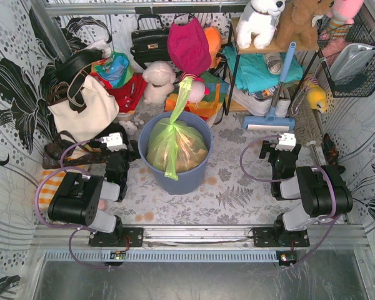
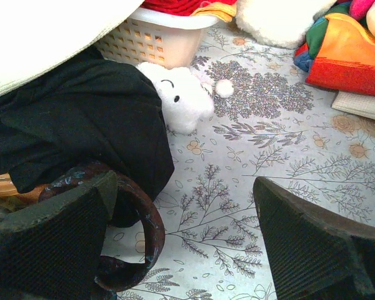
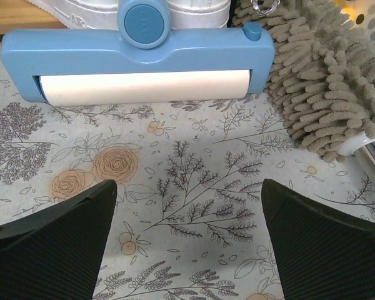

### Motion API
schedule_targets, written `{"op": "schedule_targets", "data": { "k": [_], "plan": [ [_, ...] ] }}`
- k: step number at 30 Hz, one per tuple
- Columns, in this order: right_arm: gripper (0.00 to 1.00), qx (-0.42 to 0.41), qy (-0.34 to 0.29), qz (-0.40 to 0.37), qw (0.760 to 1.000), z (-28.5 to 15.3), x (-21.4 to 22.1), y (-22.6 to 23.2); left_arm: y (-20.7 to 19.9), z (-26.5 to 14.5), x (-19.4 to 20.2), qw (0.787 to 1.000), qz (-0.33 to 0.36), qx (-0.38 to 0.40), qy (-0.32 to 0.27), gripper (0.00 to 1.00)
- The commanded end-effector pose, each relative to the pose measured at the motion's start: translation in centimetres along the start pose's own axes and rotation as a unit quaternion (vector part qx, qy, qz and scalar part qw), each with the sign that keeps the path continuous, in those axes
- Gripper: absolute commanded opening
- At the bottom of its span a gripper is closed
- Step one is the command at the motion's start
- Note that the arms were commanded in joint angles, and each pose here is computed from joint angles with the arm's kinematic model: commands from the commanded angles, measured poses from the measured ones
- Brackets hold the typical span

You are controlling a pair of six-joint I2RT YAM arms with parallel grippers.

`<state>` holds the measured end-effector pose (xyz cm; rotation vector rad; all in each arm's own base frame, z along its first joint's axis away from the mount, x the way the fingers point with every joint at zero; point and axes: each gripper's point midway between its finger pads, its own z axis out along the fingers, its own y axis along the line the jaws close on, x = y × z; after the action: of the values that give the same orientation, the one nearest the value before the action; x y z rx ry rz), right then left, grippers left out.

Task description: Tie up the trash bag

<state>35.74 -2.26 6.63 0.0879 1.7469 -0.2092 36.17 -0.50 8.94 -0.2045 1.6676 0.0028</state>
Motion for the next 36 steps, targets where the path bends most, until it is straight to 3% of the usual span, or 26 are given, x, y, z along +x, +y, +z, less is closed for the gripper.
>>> {"op": "schedule_targets", "data": {
  "k": [1, 36],
  "plan": [
    [0.97, -0.003, -0.024, 0.001, 1.0, 0.15, -1.13, -0.02, -0.22, 0.7, -2.22, 0.999, -0.008, 0.004, -0.038, 0.98],
    [0.97, -0.003, -0.023, 0.003, 1.0, 0.17, -1.11, -0.02, -0.17, 0.63, -2.3, 0.999, -0.009, 0.003, -0.041, 0.98]
  ]
}}
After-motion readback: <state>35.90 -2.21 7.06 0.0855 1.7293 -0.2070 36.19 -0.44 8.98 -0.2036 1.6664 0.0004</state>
